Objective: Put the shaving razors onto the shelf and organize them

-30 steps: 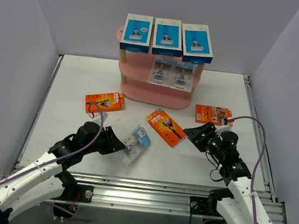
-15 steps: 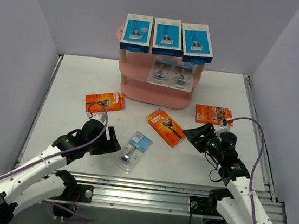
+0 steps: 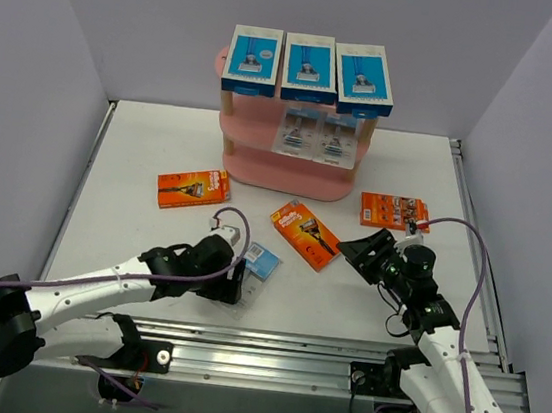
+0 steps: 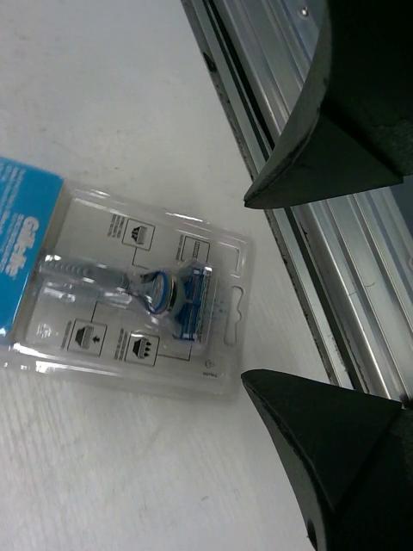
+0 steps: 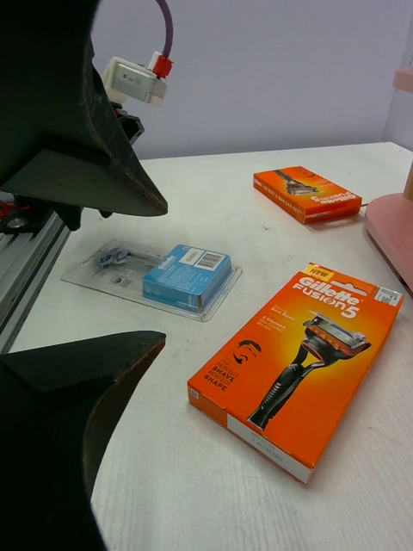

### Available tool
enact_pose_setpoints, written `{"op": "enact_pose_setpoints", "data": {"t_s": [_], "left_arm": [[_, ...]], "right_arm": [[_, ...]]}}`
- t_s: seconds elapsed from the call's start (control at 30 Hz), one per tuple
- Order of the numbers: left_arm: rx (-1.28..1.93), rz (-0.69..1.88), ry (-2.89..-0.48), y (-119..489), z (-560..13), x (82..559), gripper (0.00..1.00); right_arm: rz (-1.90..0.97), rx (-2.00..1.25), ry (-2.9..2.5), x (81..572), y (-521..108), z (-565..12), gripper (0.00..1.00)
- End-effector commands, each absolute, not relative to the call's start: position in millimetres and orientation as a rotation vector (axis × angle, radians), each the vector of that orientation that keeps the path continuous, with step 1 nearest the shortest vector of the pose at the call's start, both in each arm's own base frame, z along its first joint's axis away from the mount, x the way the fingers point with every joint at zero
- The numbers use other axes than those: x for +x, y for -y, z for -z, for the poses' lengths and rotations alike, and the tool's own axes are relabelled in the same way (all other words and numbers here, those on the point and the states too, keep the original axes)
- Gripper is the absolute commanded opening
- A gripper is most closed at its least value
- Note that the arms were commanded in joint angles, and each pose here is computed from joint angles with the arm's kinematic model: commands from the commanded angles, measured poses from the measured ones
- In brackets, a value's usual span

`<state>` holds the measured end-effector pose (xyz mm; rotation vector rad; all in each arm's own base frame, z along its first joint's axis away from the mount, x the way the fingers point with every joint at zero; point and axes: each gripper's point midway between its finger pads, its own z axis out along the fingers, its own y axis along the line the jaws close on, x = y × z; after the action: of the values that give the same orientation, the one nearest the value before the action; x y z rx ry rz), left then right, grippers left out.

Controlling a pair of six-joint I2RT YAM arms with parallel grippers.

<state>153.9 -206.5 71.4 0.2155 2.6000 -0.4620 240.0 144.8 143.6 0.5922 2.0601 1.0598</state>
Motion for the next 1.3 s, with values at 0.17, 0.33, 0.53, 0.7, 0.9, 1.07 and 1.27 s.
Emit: {"op": "enact_pose_setpoints", "data": {"t_s": [0.17,0.33,0.53,0.7,0.9,1.07,1.27], "left_arm": [[0.373,0.317,-2.48,224,-78,175,0.81],[0.425,0.244,-2.475,223,-73,181,0.77],[0.496,0.317,-2.452,239,-67,178,0.77],[0.534,0.401,-2.426,250,-68,173,0.73],[0.575,0.401,-2.451,252,-55,168,0.73],[0.54,0.364,-2.458,249,-53,171,0.72],[0.513,0.322,-2.479,240,-55,170,0.72]], "right_arm": [[-1.041,0.528,-2.035,241,-144,-148,0.52],[-1.021,0.53,-2.041,240,-142,-145,0.52],[-1.016,0.526,-2.05,240,-142,-141,0.52],[-1.011,0.526,-2.054,241,-142,-138,0.52],[-1.014,0.528,-2.055,242,-143,-137,0.51],[-1.008,0.535,-2.06,241,-142,-133,0.51],[-1.003,0.537,-2.066,241,-141,-130,0.51]]}}
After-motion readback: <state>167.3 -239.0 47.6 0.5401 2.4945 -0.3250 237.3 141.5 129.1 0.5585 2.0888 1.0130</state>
